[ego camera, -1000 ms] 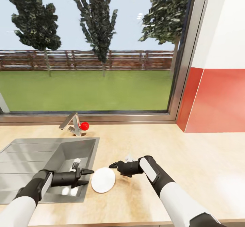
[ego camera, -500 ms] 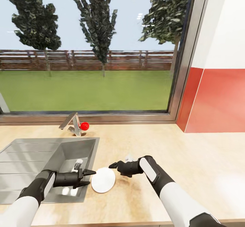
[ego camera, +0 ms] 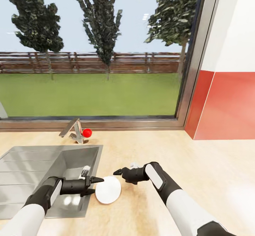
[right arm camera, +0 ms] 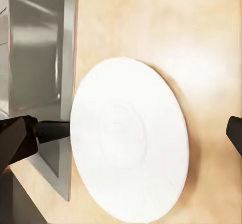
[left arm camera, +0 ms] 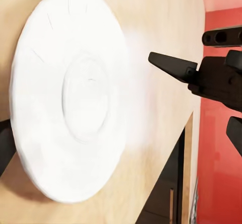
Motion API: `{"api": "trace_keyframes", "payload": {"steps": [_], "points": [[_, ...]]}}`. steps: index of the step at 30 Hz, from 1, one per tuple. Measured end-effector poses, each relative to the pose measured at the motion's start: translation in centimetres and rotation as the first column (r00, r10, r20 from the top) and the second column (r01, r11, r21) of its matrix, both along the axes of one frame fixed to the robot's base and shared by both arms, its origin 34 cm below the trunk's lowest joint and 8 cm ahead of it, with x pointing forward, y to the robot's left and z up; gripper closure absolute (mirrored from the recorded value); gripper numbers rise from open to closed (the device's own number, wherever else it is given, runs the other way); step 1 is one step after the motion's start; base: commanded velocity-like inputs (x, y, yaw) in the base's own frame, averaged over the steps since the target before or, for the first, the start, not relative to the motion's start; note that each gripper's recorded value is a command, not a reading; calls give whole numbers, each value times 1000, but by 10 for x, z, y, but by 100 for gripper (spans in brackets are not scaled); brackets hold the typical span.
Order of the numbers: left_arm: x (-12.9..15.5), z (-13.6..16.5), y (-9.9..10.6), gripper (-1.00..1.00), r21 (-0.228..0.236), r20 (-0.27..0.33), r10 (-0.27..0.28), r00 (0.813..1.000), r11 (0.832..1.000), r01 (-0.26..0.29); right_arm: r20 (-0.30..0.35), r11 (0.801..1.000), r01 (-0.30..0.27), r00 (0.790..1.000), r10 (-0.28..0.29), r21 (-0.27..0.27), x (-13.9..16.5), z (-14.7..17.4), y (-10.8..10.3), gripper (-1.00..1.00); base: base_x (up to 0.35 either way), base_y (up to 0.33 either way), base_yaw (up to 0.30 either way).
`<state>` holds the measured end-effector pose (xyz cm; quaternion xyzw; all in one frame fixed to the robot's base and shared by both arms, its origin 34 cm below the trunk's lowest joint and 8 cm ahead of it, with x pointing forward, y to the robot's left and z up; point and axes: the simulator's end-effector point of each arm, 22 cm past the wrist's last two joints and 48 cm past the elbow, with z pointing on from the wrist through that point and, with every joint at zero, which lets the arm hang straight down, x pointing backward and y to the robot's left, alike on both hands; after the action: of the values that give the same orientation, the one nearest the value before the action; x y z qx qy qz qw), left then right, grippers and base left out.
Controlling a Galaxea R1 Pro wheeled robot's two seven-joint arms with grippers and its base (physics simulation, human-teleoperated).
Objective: Set up a coffee station on the kitchen countertop: keep the coffee maker on the countertop, move the bottle of coffee from the kitchen shelf to the counter next to the coffee maker, place a paper coffee filter on top of the coffee maker, put the saucer next to the coffee maker with the coffee cup on the saucer, and place the electric kettle next to the coffee maker.
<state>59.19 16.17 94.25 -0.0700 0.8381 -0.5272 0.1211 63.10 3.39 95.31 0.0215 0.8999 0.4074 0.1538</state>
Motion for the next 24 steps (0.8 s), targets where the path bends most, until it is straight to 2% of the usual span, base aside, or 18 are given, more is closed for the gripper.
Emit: {"api": "trace_keyframes", "payload": {"steps": [6,14,24], "points": [[-1,-1,-2,-100,-5,-5,-1,1000,1000,1,-2,1000,0,1000,0,1,0,-1,0,-100,10,0,0],[-4,0,-22,-100,-28,-10,-19,1000,999,19,-4,1000,1,1000,-1,1,-1,-1,0,-100,0,0,0],[-5,-1,-26,-100,-34,-12,-24,1000,999,24,-3,1000,1,1000,-1,1,-1,-1,0,-100,0,0,0]]}}
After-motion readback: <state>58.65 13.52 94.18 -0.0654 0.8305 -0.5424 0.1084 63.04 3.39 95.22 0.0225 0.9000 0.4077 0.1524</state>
